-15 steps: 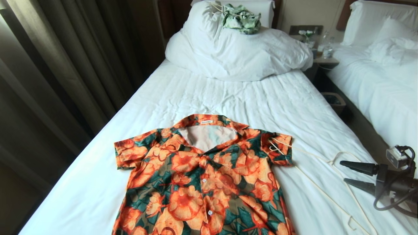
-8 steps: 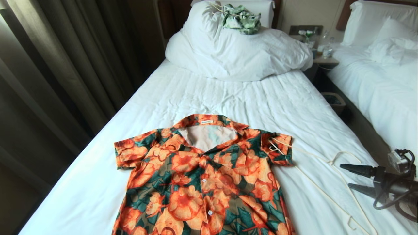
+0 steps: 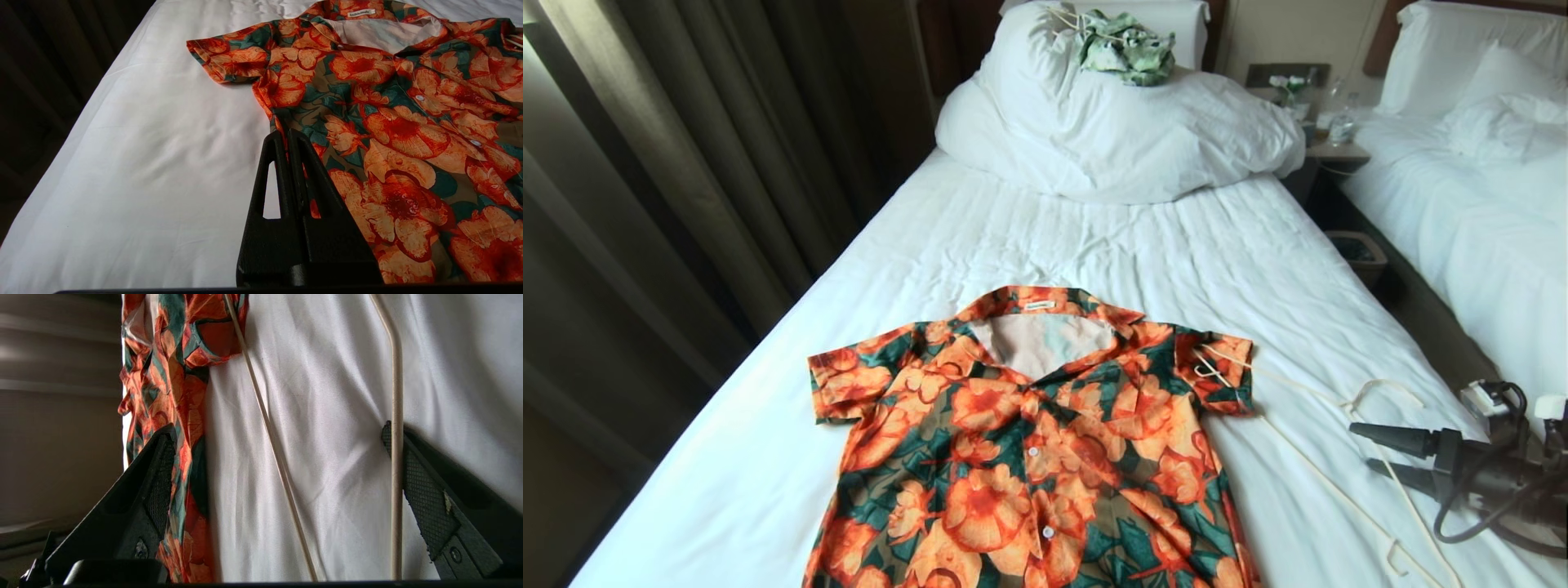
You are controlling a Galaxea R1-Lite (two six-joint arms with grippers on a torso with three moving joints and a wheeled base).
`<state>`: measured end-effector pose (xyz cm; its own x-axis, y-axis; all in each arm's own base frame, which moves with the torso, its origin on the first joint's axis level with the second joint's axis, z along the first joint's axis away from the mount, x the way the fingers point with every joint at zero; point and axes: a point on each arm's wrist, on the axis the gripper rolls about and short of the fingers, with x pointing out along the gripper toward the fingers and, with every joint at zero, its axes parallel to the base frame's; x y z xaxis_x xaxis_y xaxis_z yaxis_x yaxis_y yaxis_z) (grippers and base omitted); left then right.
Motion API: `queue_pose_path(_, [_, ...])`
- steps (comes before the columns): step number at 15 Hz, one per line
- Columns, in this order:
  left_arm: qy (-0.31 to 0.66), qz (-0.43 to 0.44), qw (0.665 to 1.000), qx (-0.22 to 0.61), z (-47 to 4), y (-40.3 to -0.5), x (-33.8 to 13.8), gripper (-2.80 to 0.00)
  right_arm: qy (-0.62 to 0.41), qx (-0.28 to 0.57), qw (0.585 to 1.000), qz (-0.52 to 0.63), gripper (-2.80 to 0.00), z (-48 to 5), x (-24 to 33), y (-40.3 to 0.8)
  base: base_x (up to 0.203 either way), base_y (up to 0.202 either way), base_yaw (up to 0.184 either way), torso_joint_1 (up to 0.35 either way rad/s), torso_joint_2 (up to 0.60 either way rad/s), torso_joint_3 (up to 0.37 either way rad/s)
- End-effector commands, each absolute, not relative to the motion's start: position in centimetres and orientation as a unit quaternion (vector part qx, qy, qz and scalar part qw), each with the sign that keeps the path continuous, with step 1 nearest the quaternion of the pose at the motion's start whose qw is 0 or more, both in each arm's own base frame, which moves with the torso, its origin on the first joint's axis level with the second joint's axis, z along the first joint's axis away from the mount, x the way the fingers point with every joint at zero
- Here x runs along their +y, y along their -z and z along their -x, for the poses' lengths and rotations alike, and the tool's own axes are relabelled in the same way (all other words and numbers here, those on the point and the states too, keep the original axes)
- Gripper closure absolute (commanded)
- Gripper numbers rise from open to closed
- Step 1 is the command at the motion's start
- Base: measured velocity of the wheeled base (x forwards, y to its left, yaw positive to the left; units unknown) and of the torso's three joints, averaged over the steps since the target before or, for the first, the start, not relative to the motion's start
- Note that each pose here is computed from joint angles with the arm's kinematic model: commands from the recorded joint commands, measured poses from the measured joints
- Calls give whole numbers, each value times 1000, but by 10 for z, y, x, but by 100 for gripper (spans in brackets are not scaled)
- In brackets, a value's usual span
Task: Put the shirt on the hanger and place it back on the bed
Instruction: Lift the shirt and hanger
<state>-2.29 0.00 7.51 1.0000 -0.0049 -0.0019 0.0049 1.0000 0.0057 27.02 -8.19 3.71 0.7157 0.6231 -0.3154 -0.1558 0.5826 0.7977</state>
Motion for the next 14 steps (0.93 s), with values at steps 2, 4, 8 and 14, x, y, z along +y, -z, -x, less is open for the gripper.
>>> queue_pose_path(2, [2, -3, 1000, 2, 23, -75, 0, 0, -256, 308, 822, -405, -280, -273, -80, -25, 0, 0, 0, 0, 0, 0])
queue_pose_path(4, [2, -2, 1000, 2, 23, -75, 0, 0, -268, 293, 829, -393, -280, -274, -80, -28, 0, 0, 0, 0, 0, 0])
queue_pose_path(8, [2, -3, 1000, 2, 23, -75, 0, 0, -284, 266, 843, -370, -280, -281, -82, -16, 0, 0, 0, 0, 0, 0])
queue_pose_path(14, [2, -3, 1000, 2, 23, -75, 0, 0, -293, 245, 856, -347, -280, -279, -75, 11, 0, 0, 0, 0, 0, 0])
